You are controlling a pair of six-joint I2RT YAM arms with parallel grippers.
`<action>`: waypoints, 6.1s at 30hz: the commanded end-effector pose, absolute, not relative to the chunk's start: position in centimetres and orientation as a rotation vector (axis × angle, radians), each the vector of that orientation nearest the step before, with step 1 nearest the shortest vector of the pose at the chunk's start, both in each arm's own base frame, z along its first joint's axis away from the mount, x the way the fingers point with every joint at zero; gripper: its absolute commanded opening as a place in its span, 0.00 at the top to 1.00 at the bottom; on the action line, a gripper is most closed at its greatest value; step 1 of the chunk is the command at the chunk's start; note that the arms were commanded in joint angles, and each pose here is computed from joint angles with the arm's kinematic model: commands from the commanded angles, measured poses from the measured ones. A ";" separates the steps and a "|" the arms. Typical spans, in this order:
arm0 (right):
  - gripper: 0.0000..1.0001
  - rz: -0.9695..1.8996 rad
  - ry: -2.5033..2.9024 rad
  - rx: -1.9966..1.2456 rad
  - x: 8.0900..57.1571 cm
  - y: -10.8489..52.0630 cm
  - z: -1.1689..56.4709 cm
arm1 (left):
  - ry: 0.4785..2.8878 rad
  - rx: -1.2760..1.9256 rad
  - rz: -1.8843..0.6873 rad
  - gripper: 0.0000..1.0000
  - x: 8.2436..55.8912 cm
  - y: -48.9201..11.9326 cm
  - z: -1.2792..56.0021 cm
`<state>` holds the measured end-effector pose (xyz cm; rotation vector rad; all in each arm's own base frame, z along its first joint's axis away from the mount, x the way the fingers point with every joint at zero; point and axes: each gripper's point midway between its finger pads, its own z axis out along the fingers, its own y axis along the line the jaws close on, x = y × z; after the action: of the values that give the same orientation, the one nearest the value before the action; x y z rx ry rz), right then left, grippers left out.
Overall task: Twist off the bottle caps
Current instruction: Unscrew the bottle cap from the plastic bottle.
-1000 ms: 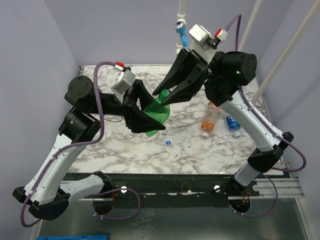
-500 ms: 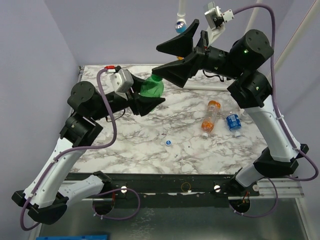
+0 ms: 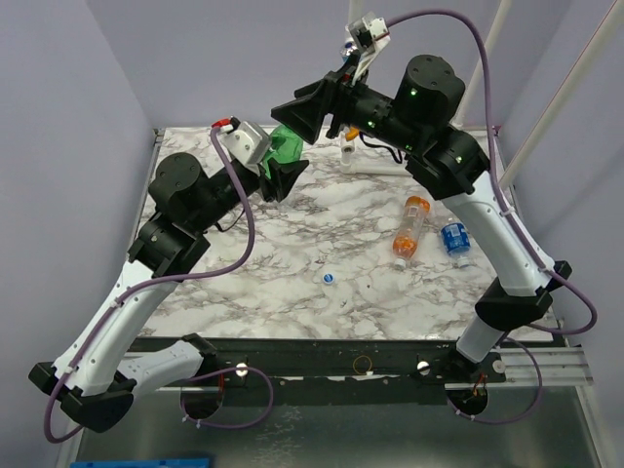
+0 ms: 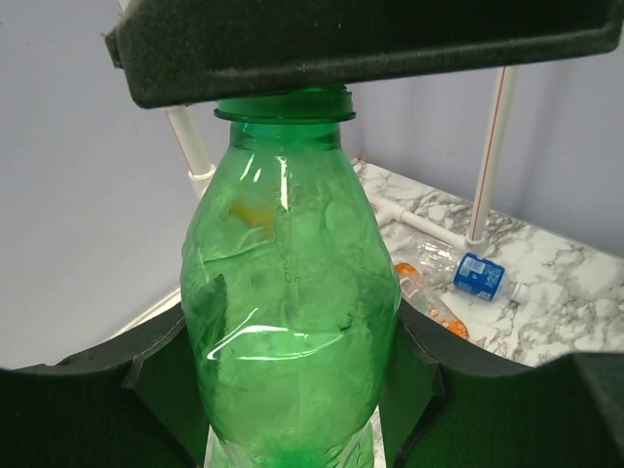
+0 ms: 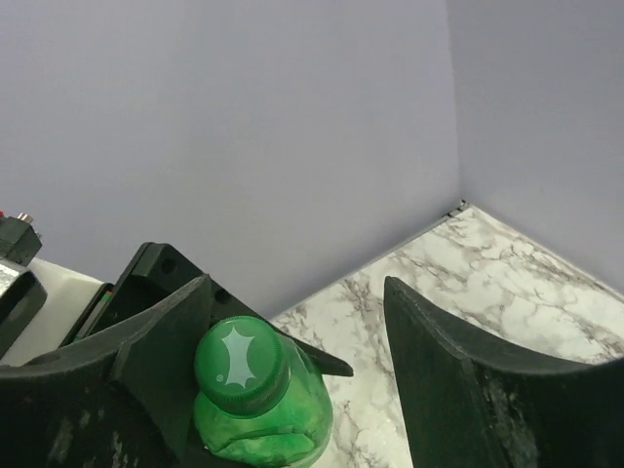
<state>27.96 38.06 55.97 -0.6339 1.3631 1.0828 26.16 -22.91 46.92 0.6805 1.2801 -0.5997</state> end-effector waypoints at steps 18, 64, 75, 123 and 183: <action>0.99 1.224 1.146 -0.747 23.6 37.9 58.9 | 1.229 0.714 -0.856 1.00 22.3 -24.6 48.8; 0.05 1.039 1.386 -0.541 28.4 37.1 57.4 | 1.282 0.605 -0.527 1.00 27.2 -21.4 47.6; 0.34 1.002 1.390 -0.480 29.8 38.8 56.3 | 1.300 0.571 -0.538 1.00 27.6 -21.4 47.5; 0.74 1.718 0.765 -1.583 10.1 33.4 57.4 | 1.137 1.159 -1.480 1.00 9.4 -26.0 50.7; 0.99 1.502 0.802 -1.170 14.2 36.1 61.1 | 1.202 0.947 -1.293 1.00 14.4 -26.4 49.6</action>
<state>23.73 39.07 57.16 -0.8083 1.2136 1.2769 22.91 -24.51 48.59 0.6646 1.2685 -0.8997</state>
